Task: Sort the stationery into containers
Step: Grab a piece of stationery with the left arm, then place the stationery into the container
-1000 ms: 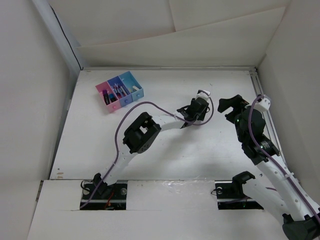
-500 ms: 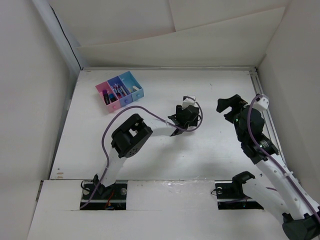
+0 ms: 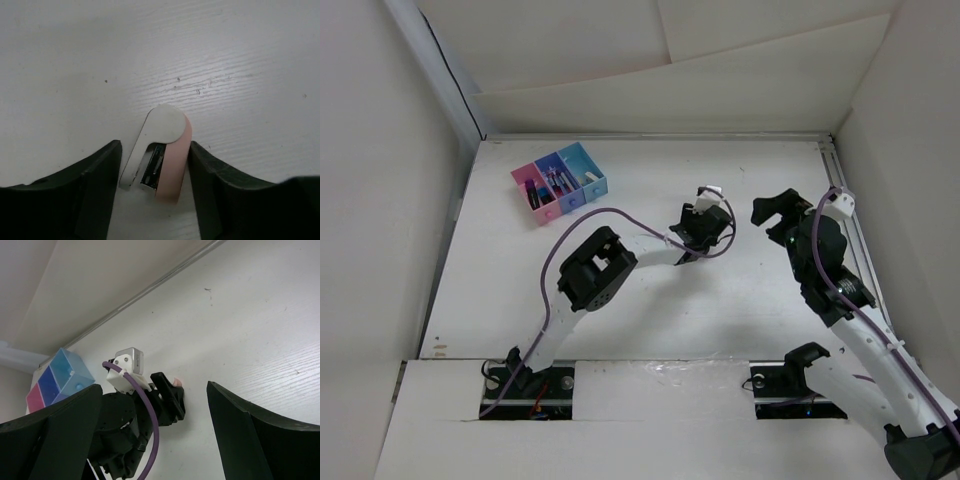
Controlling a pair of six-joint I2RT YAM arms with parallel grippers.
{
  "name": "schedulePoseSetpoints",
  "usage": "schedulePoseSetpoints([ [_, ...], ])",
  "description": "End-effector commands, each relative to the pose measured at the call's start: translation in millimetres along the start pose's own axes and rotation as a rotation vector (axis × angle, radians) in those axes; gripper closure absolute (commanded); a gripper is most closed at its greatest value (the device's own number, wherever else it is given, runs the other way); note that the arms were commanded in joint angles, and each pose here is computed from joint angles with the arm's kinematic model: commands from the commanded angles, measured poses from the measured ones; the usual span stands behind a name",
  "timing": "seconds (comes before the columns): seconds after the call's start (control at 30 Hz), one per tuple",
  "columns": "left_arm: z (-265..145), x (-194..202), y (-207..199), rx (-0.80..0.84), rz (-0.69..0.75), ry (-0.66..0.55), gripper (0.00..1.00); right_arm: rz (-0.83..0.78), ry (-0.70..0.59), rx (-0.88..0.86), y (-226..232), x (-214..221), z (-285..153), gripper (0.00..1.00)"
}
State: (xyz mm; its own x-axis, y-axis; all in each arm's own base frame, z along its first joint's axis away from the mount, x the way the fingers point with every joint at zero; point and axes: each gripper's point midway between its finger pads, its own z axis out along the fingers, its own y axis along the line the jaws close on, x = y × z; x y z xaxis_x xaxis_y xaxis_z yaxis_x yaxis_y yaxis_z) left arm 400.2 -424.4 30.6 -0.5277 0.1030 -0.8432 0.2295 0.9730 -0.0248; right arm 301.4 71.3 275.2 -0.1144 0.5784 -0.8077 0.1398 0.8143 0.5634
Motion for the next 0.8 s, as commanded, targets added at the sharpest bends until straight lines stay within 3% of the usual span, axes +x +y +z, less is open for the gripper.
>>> schedulePoseSetpoints([
  [0.0, -0.5, -10.6, 5.3, -0.048, 0.038, -0.015, 0.54, 0.015, -0.041, -0.052, 13.2, -12.0, -2.6, 0.09],
  [0.03, -0.4, -10.6, 4.7, -0.048, 0.025, -0.015, 0.69, 0.015, -0.041, -0.052, 13.2, -12.0, -2.6, 0.09],
  [0.2, -11.5, -31.2, 5.6, 0.005, -0.071, -0.033, 0.91, 0.003, -0.022, -0.036, 11.6, -4.2, 5.1, 0.09],
  [0.33, -28.8, -50.7, 15.6, 0.028, -0.139, -0.056, 0.97, -0.005, -0.014, -0.017, 8.5, -0.1, 9.3, 0.09],
  [0.53, -59.2, -98.5, 51.3, 0.053, -0.243, -0.126, 0.97, 0.000, -0.021, -0.024, 9.5, -2.9, 7.2, 0.09],
  [0.57, -66.4, -122.9, 66.4, 0.056, -0.297, -0.161, 0.97, 0.000, -0.021, -0.024, 9.5, -2.9, 7.2, 0.09],
  [0.67, -69.1, -143.7, 95.2, 0.067, -0.384, -0.164, 0.97, 0.003, -0.022, -0.036, 11.6, -4.2, 5.1, 0.09],
  [0.77, -65.4, -169.4, 151.5, 0.031, -0.489, -0.173, 0.97, 0.003, -0.022, -0.036, 11.6, -4.2, 5.1, 0.09],
])
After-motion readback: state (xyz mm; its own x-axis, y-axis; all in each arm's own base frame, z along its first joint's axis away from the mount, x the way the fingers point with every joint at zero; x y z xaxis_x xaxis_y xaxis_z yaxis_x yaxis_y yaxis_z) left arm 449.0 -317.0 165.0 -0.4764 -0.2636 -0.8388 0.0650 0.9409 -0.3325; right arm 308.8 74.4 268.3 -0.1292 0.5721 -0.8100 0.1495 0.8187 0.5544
